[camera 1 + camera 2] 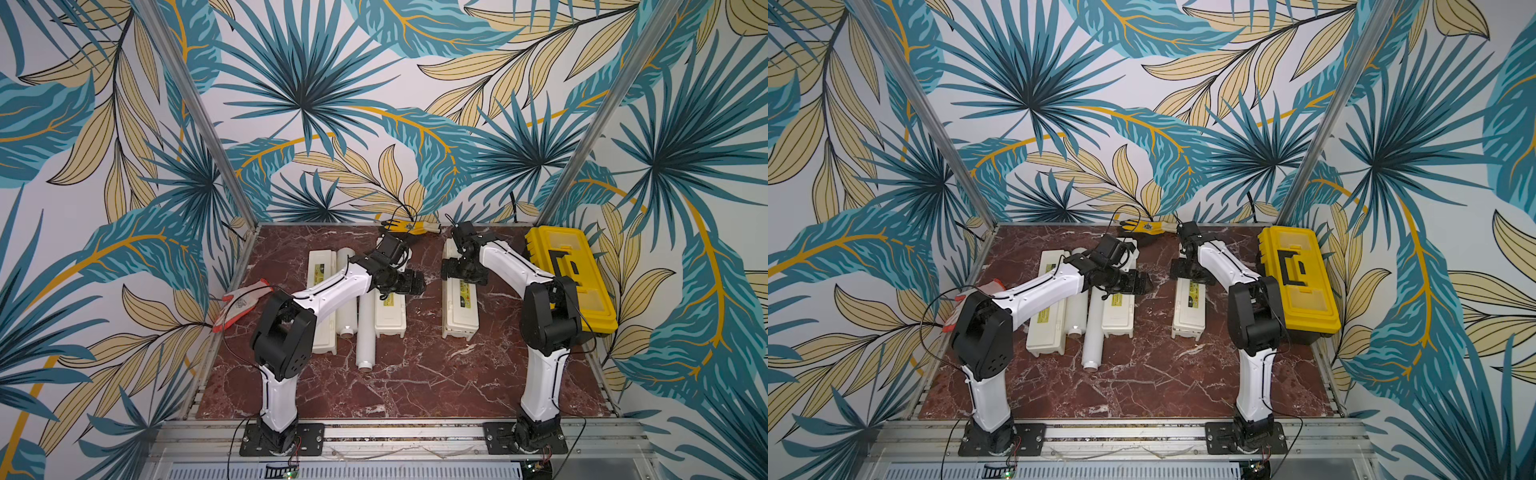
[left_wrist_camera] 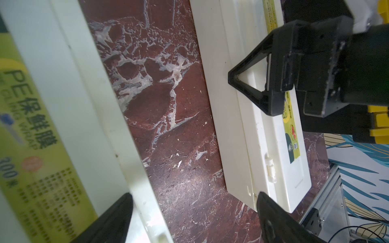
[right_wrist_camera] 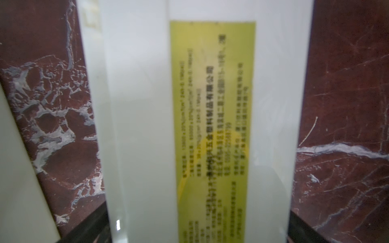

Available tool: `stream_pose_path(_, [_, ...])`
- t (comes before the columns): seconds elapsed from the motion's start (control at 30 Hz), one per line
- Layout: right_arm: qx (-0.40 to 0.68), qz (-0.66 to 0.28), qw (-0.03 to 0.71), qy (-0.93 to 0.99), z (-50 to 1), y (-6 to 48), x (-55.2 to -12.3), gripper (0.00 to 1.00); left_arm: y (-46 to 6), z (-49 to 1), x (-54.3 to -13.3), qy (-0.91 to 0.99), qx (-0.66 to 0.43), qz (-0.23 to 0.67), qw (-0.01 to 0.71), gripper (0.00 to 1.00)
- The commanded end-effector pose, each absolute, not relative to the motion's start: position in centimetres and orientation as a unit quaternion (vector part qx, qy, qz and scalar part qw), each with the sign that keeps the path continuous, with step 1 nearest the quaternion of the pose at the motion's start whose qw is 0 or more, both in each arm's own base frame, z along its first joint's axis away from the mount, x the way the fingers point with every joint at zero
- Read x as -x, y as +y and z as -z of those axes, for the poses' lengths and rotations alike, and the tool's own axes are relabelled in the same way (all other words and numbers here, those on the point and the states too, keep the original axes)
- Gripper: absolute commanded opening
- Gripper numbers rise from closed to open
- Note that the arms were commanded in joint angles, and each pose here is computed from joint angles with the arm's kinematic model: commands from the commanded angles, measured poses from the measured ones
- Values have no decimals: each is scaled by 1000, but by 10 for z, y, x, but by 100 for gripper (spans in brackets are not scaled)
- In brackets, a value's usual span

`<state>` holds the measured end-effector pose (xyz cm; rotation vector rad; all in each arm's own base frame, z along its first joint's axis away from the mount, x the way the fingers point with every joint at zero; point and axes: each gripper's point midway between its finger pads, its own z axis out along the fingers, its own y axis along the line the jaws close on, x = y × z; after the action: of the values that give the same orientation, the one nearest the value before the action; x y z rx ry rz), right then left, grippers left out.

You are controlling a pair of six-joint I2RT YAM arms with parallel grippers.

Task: Put plastic wrap rolls into dispensers
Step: Close the lid on the plastic wrap cutting box.

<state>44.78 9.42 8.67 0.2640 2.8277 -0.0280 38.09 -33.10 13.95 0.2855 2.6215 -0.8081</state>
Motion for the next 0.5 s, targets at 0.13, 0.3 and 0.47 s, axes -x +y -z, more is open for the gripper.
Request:
stream_pose_path(0.13, [-106, 2, 170, 980, -109, 93, -441, 99, -333, -133, -385, 935, -102, 287, 181, 93])
stream_pose_path(0.3, [-108, 2, 174, 979, -113, 92, -439, 99, -334, -132, -384, 935, -103, 288, 178, 93])
stream_pose_path(0.47, [-108, 3, 174, 979, -116, 91, -437, 99, -334, -130, -383, 936, -103, 288, 174, 93])
